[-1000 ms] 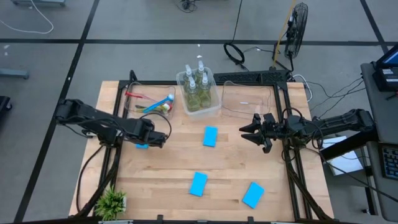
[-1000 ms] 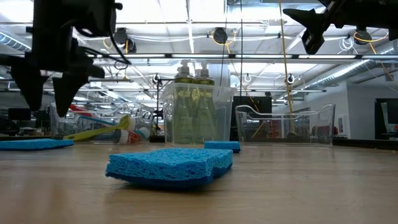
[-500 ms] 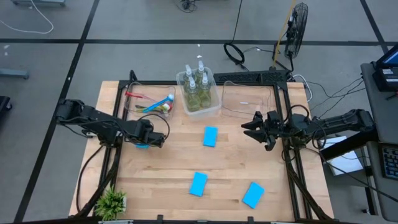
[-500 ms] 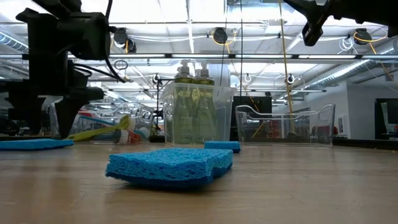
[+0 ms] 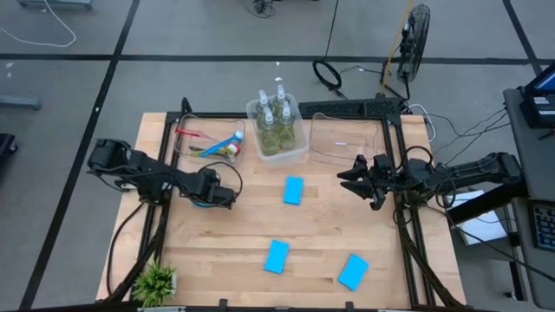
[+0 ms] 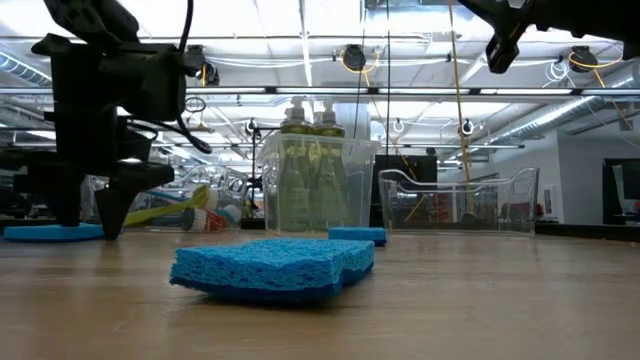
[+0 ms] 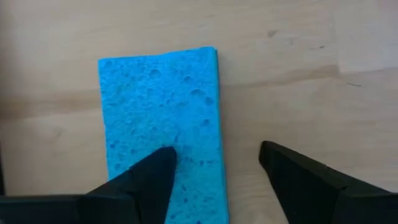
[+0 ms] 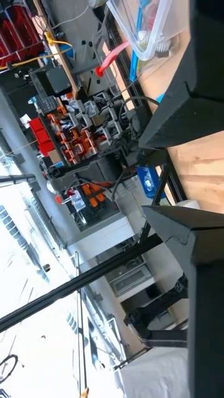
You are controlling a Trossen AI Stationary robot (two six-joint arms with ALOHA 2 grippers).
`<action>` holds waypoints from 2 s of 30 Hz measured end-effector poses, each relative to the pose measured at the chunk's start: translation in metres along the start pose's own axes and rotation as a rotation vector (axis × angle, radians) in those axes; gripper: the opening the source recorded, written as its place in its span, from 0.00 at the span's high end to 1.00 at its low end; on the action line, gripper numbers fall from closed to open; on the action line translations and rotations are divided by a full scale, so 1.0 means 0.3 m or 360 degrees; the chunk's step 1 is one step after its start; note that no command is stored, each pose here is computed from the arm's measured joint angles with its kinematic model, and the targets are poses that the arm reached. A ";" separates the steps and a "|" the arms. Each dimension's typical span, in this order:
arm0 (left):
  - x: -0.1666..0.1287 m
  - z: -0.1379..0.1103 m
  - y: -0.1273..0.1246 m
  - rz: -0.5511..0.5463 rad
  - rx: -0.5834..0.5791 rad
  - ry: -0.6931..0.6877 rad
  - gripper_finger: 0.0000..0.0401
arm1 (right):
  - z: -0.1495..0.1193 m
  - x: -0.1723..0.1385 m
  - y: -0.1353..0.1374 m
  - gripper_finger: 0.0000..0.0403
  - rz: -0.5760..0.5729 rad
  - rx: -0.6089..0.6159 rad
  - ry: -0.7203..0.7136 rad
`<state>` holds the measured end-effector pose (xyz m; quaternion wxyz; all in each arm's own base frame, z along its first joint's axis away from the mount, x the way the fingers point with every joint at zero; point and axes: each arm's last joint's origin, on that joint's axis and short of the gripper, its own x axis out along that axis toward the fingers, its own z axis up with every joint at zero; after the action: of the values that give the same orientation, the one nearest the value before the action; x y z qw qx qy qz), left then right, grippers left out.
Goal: Pick & Place Kitchen Sink Supplies
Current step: Put the blue sponge into the right transparent bin
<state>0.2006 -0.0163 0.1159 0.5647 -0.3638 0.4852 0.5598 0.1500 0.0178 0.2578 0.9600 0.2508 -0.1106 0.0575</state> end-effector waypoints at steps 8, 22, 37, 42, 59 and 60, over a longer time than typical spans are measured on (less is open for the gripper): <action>-0.003 -0.003 -0.018 -0.0076 0.0010 -0.0081 0.79 | 0.000 0.000 0.001 0.64 0.0016 0.0003 0.0005; -0.023 -0.045 -0.030 -0.0148 -0.0034 -0.0099 0.98 | 0.000 0.000 0.003 0.64 0.0040 -0.0004 0.0016; -0.279 -0.110 -0.197 -0.0618 0.0247 0.0081 0.99 | 0.005 0.000 0.006 0.64 0.0054 -0.0004 -0.0012; -0.414 -0.121 -0.279 -0.1034 0.0453 0.0011 0.99 | 0.006 0.000 0.006 0.64 0.0057 -0.0004 -0.0017; -0.779 0.033 -0.430 -0.2206 0.0669 -0.0702 0.99 | -0.020 0.012 -0.004 0.63 0.0049 -0.0099 0.0090; -0.785 0.048 -0.433 -0.2243 0.0670 -0.0725 0.99 | -0.022 0.013 -0.005 0.63 0.0045 -0.0100 0.0096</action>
<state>0.3535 -0.0825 0.3273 0.9313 -0.3475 0.1068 0.0246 0.1554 0.0200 0.2524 0.9694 0.2169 -0.0868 0.0752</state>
